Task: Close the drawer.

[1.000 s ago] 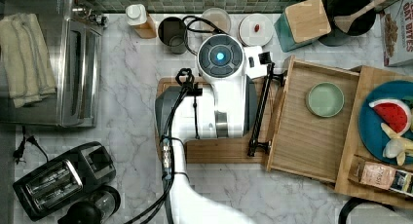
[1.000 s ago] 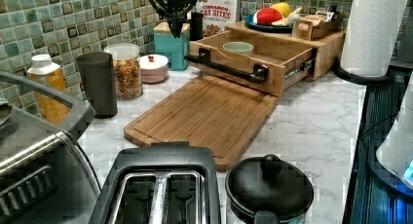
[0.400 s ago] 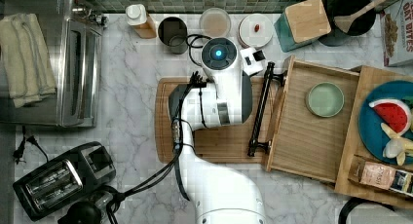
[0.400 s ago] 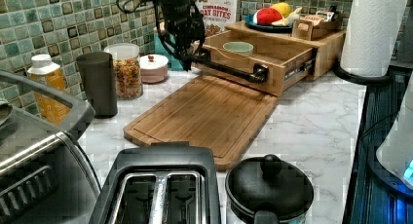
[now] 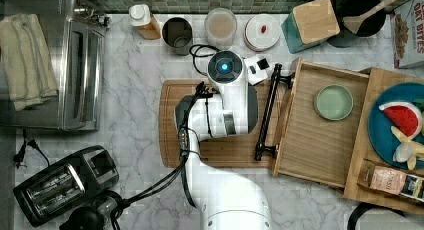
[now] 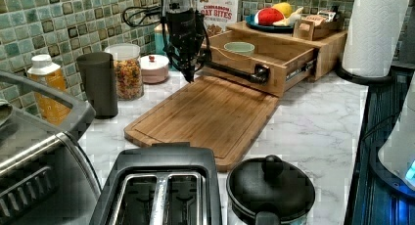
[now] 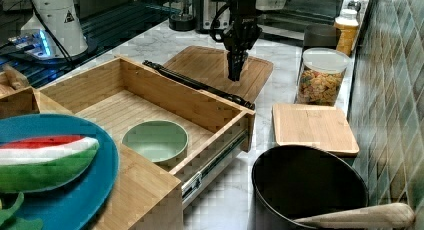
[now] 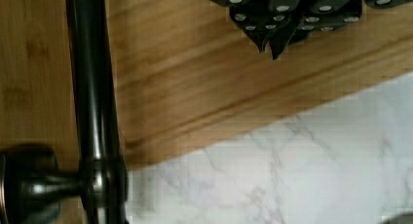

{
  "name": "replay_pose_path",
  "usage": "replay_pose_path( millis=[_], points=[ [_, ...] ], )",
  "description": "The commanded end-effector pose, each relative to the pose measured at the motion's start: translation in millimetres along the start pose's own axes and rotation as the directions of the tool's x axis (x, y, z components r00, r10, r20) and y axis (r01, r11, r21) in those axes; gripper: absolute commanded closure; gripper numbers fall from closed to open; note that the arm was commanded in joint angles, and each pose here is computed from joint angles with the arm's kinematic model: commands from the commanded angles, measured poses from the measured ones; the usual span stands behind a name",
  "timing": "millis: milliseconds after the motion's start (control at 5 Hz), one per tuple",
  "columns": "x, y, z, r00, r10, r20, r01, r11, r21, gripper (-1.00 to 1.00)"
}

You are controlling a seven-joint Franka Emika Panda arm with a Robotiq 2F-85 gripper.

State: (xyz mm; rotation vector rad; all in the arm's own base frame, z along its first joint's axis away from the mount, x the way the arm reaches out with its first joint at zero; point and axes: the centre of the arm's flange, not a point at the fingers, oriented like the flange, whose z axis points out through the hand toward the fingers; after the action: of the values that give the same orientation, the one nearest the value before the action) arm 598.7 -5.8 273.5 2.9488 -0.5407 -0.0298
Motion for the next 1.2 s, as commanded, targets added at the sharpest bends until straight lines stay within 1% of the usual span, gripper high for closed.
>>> replay_pose_path(
  millis=[200, 400, 600, 1000, 1200],
  points=[
    [26, 78, -26, 0.998, -0.011, -0.065, 0.010, 1.000, -0.011, 1.00],
    [28, 99, -14, 1.000, -0.020, -0.004, 0.020, 1.000, -0.004, 1.00],
    [23, 120, -14, 0.999, -0.033, -0.022, 0.033, 0.999, -0.016, 1.00],
    [15, 182, -12, 0.999, -0.042, 0.000, 0.042, 0.999, -0.029, 1.00],
    [15, 219, 4, 0.998, -0.054, 0.008, 0.055, 0.998, -0.024, 1.00]
  ],
)
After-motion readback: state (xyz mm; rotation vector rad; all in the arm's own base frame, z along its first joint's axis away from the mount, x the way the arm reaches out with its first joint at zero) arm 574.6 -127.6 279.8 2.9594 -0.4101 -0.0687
